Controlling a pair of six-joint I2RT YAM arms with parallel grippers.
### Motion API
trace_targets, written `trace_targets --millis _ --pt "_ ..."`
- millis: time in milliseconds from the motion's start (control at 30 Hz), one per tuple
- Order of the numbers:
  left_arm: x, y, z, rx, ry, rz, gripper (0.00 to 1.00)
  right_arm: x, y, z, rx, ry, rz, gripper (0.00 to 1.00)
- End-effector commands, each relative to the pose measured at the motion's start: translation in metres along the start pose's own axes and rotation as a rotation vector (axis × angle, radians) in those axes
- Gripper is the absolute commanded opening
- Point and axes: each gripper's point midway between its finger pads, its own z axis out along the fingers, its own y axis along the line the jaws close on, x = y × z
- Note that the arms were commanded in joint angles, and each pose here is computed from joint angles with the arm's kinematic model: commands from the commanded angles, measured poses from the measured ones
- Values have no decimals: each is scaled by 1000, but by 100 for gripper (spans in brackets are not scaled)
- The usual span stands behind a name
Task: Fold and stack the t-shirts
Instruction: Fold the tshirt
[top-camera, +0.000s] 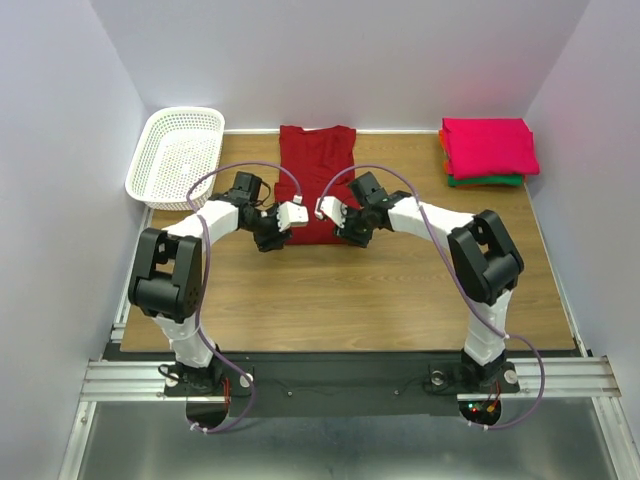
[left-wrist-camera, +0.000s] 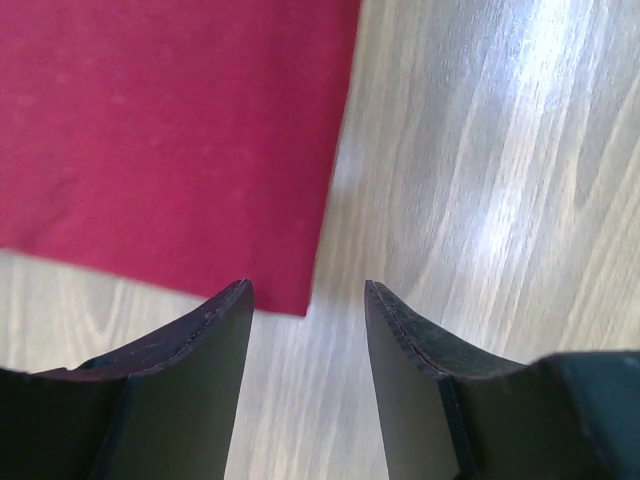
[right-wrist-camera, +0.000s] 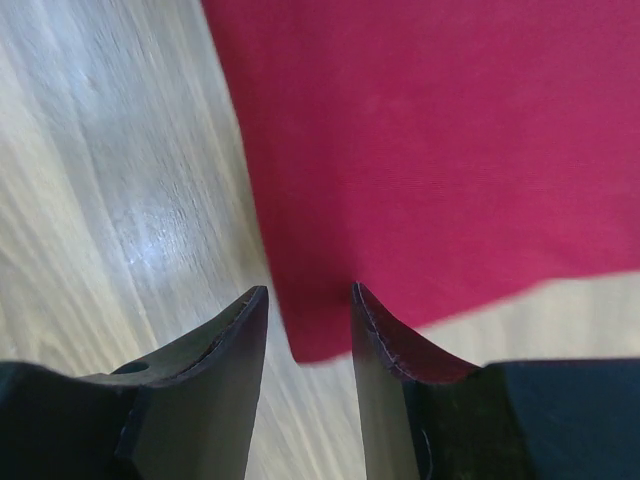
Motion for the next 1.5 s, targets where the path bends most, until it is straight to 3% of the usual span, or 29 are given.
trace_targets --millis 0,233,333,367,433,467,500,867,1000,1300,1467 --pt "-3 9 9 -25 -11 23 60 -6 -9 10 20 -35 28 44" --pt "11 9 27 -28 43 1 58 17 5 27 -18 18 26 44" --pt "11 10 30 -15 49 -1 45 29 12 32 -25 48 26 40" --pt "12 8 30 -3 55 -3 33 31 12 32 -21 51 25 33" --pt "15 4 31 18 70 -3 21 34 11 32 -13 61 30 22" --pt "16 4 29 18 78 0 6 33 10 31 -5 62 44 6" --pt "15 4 26 16 77 2 0 31 8 28 8 62 49 1" --pt "-64 0 -60 -26 -45 72 0 -33 -21 -80 143 -32 13 1" --pt "-63 -31 -71 28 -37 81 0 -20 14 -96 57 52 4 1" --pt "-77 -129 -111 136 -113 121 0 -17 133 -153 -171 58 -19 1" --pt "-83 -167 -129 200 -167 94 0 -22 148 -175 -204 45 -19 0"
